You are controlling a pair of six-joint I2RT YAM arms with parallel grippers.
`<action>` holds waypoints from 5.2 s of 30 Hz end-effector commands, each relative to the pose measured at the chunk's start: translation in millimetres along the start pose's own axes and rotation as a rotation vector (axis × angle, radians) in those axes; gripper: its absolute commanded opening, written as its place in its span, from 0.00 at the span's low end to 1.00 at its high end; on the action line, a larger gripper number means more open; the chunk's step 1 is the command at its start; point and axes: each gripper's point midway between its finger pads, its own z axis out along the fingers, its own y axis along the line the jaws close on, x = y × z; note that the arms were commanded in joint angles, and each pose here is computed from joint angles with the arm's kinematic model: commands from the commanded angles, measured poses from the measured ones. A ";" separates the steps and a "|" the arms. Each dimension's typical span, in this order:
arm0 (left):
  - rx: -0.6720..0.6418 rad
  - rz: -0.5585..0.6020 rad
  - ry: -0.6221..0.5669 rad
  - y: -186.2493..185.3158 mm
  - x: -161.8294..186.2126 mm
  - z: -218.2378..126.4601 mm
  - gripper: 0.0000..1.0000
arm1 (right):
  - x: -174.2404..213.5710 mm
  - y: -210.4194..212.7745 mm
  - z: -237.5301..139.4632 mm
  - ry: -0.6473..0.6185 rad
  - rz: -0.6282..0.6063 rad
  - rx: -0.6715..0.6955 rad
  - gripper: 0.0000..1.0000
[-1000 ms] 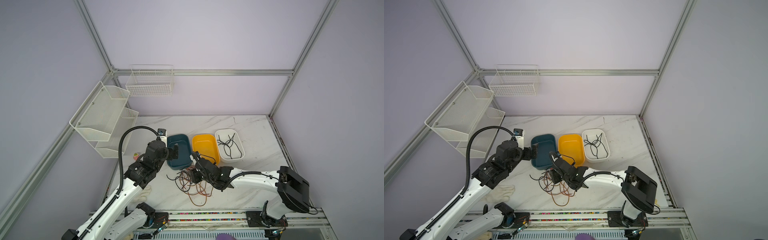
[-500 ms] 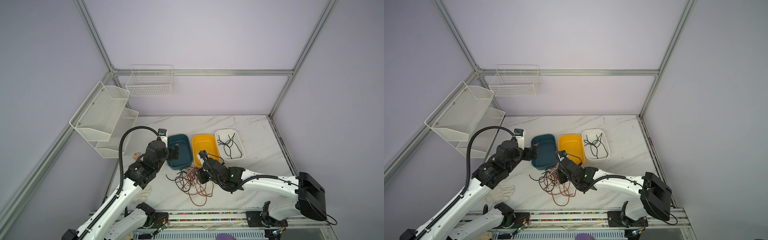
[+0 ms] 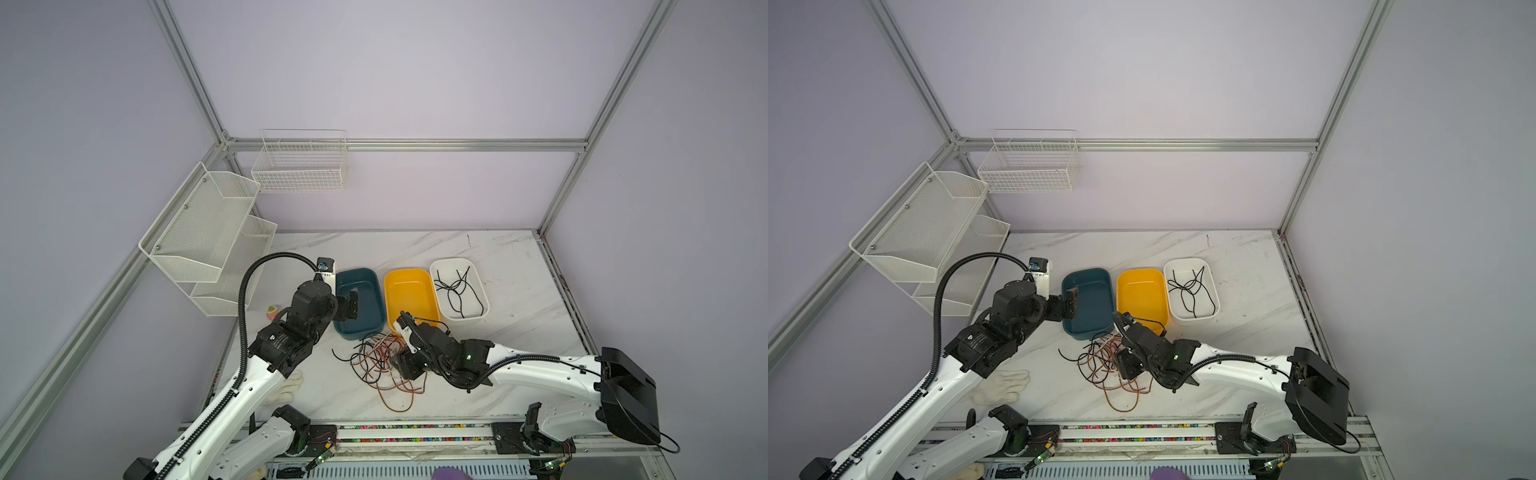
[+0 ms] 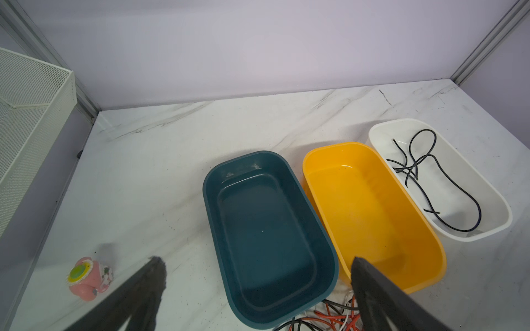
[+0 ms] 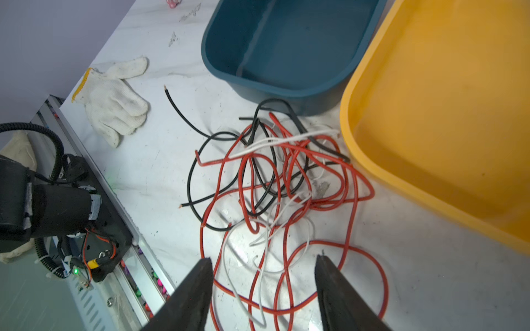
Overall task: Untangle the cables
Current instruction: 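Close the right gripper on a white cable strand in the bundle, then lift the white cable high out of the bundle with the right gripper, then carry the white cable over the teal tray and open the right gripper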
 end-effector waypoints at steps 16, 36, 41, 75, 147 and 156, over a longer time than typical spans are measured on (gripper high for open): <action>0.013 0.026 0.010 -3.5 6.9 5.2 1.00 | 36.6 9.8 21.1 0.094 -0.053 -0.039 0.51; 0.022 0.030 0.026 -6.5 9.5 9.3 1.00 | -47.7 35.7 -82.8 -0.153 -0.112 -0.076 0.00; 0.023 0.030 0.026 -6.6 9.6 9.4 1.00 | -83.7 50.6 -131.5 -0.291 -0.133 -0.125 0.00; -0.001 0.023 0.000 -0.4 5.3 3.2 1.00 | -276.0 31.9 -261.4 -0.791 -0.126 0.059 0.00; -0.177 -0.069 0.041 43.5 45.8 -17.2 1.00 | -210.8 -22.6 86.4 -0.259 0.002 -0.194 0.11; -0.177 -0.068 0.043 43.7 46.6 -16.8 1.00 | -204.9 -25.4 83.5 -0.235 0.000 -0.158 0.24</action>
